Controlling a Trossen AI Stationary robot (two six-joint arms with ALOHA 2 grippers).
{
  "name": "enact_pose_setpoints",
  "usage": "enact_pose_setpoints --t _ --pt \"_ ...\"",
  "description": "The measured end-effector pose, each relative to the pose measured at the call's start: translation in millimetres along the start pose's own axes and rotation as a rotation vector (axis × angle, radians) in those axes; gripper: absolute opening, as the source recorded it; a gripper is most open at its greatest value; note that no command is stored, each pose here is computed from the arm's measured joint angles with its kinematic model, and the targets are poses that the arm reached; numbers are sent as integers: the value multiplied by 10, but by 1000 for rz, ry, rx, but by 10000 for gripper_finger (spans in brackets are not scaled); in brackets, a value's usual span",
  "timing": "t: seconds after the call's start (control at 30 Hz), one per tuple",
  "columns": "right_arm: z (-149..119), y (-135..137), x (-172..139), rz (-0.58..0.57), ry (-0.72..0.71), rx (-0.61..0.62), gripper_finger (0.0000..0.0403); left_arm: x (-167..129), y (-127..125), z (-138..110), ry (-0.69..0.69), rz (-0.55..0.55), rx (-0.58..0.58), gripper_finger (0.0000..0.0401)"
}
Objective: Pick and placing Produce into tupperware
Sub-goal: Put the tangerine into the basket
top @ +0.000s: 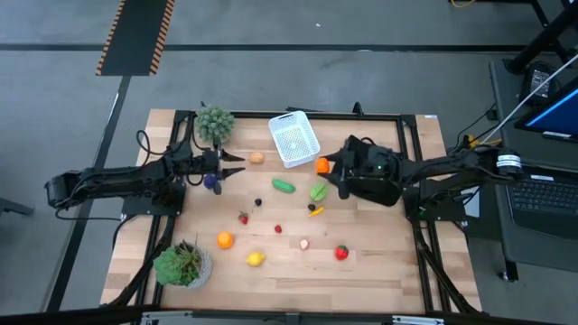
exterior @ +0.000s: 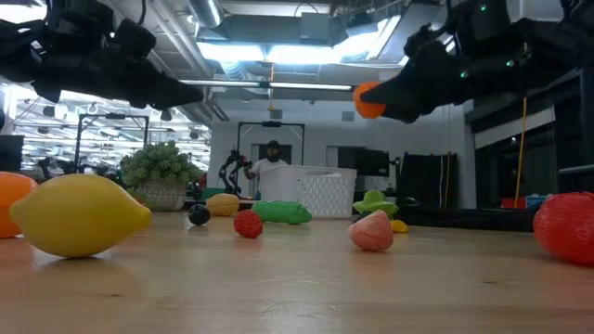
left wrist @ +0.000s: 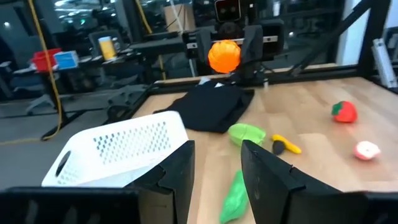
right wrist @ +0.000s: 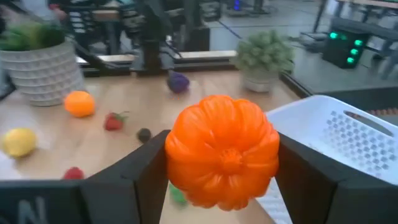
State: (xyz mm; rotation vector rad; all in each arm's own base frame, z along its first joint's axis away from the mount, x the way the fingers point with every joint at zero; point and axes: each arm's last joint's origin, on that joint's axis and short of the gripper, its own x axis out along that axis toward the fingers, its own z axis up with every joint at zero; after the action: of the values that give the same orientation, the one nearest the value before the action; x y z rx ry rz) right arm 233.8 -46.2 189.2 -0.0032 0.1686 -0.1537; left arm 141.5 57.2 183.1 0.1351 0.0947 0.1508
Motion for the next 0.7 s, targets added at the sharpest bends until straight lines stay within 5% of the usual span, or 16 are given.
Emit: enact_pose_setpoints --t 0.43,0.7 --pt "198 -173 105 -61 11 -40 244 8 1 -12 9 2 -1 124" --pt "354 -494 495 -82 101 -102 244 8 1 -12 10 2 -1 124"
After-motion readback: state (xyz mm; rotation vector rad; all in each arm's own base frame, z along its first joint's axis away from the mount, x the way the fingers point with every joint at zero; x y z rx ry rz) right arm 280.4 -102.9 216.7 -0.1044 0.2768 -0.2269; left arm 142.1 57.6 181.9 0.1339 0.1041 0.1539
